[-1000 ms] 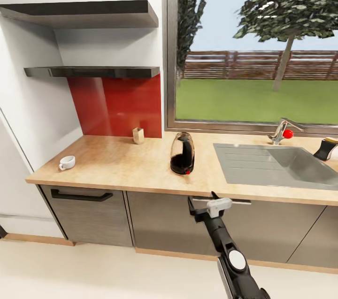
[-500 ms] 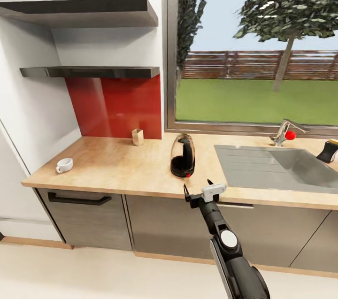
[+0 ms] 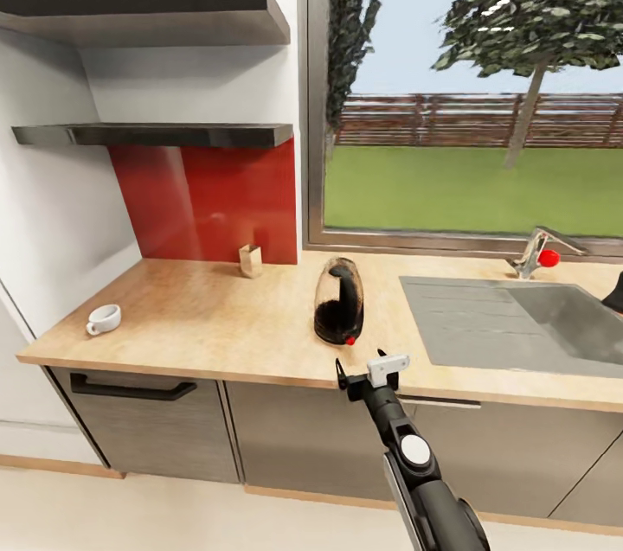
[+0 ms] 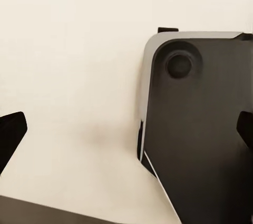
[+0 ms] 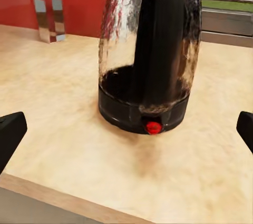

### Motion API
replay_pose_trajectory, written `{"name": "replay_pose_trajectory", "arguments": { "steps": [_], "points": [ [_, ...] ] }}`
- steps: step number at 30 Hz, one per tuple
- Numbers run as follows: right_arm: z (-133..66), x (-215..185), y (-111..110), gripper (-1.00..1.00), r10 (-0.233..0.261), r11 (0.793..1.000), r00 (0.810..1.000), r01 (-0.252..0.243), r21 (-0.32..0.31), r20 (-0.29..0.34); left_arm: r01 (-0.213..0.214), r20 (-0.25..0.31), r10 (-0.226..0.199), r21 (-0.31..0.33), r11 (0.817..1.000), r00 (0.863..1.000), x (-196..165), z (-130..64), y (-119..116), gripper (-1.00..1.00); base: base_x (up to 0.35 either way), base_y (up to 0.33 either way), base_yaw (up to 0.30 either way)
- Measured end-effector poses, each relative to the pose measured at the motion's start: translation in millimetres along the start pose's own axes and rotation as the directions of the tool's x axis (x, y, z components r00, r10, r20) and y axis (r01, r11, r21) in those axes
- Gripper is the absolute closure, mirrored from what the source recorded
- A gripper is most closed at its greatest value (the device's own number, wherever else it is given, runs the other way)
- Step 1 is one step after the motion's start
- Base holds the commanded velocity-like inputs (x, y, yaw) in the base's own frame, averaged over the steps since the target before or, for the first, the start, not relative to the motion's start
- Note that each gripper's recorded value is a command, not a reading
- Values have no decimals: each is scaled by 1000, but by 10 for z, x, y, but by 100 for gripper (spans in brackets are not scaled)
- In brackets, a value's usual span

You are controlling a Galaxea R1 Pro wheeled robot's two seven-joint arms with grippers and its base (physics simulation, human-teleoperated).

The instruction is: Set up a coffee station on the kitchen countertop: keep the coffee maker on the countertop, move the bottle of coffee from the kitchen shelf to the counter next to the coffee maker, place a paper coffee filter on top of the coffee maker, put the saucer next to the coffee maker with the coffee cup on the saucer, and place the electric kettle next to the coffee maker.

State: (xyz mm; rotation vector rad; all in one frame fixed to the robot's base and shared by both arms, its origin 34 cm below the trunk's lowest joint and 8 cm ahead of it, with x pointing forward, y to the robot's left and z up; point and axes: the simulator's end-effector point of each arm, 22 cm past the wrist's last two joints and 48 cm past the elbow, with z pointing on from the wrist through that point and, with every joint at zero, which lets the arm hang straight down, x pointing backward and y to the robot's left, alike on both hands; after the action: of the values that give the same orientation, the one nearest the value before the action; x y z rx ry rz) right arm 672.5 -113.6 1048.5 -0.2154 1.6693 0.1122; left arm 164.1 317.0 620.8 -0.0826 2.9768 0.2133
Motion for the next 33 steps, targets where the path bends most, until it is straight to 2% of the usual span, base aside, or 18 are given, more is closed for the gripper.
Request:
{"name": "replay_pose_trajectory", "arguments": {
  "steps": [7, 33],
  "points": [
    [1, -9, -8, -100, 0, 1000, 1000, 0, 2, 2, -1, -15, 1, -1, 1000, 1000, 113, -15, 10, -100, 274, 0, 0],
    [1, -5, -8, -100, -1, 1000, 1000, 1, 2, 1, -5, -33, 5, -8, 1000, 999, 259, -36, 68, -100, 103, 0, 0]
  ]
}}
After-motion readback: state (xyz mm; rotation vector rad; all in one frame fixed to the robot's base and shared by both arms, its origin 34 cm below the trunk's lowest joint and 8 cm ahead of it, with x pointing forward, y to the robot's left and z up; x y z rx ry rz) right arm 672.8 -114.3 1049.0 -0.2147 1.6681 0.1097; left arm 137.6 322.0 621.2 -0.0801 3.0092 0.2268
